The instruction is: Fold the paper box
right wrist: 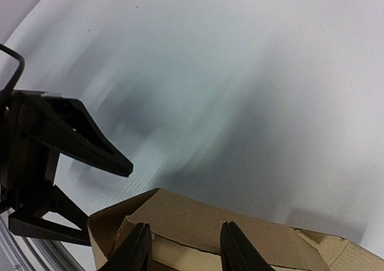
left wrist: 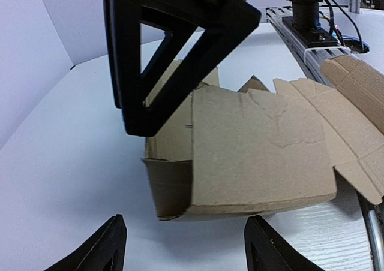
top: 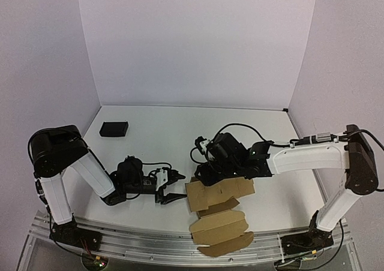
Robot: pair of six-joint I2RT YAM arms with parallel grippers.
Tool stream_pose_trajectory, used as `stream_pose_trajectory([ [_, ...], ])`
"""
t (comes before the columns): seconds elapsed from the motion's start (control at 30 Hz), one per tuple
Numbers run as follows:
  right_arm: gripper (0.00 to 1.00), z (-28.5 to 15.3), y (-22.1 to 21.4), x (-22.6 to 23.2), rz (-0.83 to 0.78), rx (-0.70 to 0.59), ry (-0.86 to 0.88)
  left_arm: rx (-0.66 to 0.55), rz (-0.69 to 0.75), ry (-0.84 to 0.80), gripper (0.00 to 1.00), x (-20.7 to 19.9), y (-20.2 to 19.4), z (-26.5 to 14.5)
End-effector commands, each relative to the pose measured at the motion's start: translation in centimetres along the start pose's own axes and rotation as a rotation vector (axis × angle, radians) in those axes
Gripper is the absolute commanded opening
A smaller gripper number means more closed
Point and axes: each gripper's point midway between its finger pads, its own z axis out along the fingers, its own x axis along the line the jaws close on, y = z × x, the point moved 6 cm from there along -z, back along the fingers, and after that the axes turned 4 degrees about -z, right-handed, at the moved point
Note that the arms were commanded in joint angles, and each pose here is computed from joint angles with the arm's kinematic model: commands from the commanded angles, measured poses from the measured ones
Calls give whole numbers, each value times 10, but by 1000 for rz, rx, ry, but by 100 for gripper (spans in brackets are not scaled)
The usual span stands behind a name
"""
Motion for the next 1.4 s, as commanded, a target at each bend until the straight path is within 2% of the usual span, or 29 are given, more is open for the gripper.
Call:
stream_pose_trajectory([
  [0.0,41,-12,5,2,-12,-35,14,-28,90,39,71,8,9,3],
  [0.17,40,-20,5,1,-26,-42,19,-70,146,-98,73,-8,14,0],
  [0.37,39,-19,-14,-1,34,12,32,-34,85,-179,79,-9,15,11],
  [0.53,41,-25,-3,-3,22,0,-8,-7,71,-174,80,-7,12,13],
  [0.6,47,-28,-1,-8,32,18,-56,-5,120,-182,82,-9,14,8],
  [0.7,61,-33,5,-18,76,36,-107,-8,220,-237,85,-15,21,-3],
  [0.77,65,-34,13,-31,119,35,-121,-27,283,-284,87,-19,28,-12],
  [0.9,67,-24,39,-49,141,45,-79,-28,336,-342,89,-22,34,-23],
  [1.1,69,21,39,-91,187,243,-68,-1,519,-413,89,-31,9,-17],
  [1.27,70,57,52,-85,127,344,48,-22,674,-409,88,-27,6,0],
  [1.37,66,73,59,-78,98,372,114,-48,769,-393,89,-32,3,3],
])
